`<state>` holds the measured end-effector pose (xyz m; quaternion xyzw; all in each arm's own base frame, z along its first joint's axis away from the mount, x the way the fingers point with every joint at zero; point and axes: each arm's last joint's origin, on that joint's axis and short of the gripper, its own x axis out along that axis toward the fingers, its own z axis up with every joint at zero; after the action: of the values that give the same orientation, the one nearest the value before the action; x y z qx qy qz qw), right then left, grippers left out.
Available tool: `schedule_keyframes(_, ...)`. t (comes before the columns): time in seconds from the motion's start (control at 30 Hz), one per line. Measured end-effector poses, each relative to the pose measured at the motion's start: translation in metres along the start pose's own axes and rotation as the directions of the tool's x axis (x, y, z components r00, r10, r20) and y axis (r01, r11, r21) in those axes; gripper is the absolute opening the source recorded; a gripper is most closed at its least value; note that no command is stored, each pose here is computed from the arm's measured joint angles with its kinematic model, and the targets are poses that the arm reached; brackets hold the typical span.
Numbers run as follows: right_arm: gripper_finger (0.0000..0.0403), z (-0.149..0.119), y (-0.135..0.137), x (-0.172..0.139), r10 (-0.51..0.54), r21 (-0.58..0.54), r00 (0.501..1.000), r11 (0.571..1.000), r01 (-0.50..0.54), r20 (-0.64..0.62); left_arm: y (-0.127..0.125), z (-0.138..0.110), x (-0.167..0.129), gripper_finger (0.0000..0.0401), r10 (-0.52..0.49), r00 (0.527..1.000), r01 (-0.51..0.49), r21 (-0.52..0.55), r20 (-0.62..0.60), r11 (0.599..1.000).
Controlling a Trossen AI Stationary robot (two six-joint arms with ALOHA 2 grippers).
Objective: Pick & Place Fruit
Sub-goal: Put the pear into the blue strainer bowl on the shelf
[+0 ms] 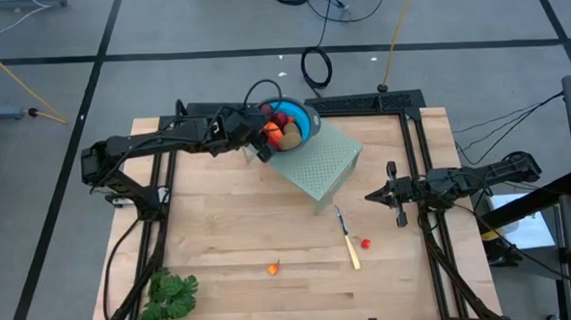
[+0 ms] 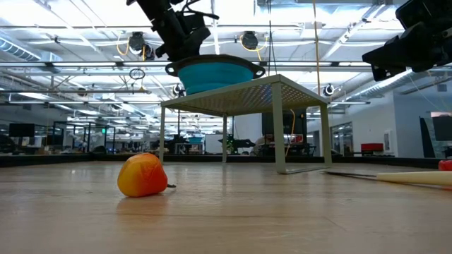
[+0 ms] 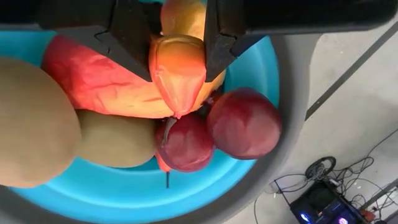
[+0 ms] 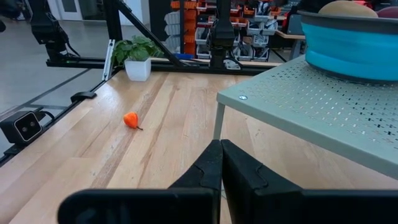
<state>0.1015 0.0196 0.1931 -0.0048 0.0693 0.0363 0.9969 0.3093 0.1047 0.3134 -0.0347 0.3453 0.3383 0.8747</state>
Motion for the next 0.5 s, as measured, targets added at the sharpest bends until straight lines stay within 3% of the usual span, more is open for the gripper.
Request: schedule_keyframes(0.5,0.0000,0.0000,0.0000,0.0000,0.000,0.000,1.000,1.000,0.000,0.000,0.0036,0.0090,-0.0067,0.0234,0.042,0.997,-0.041,-0.020,0.058,0.999)
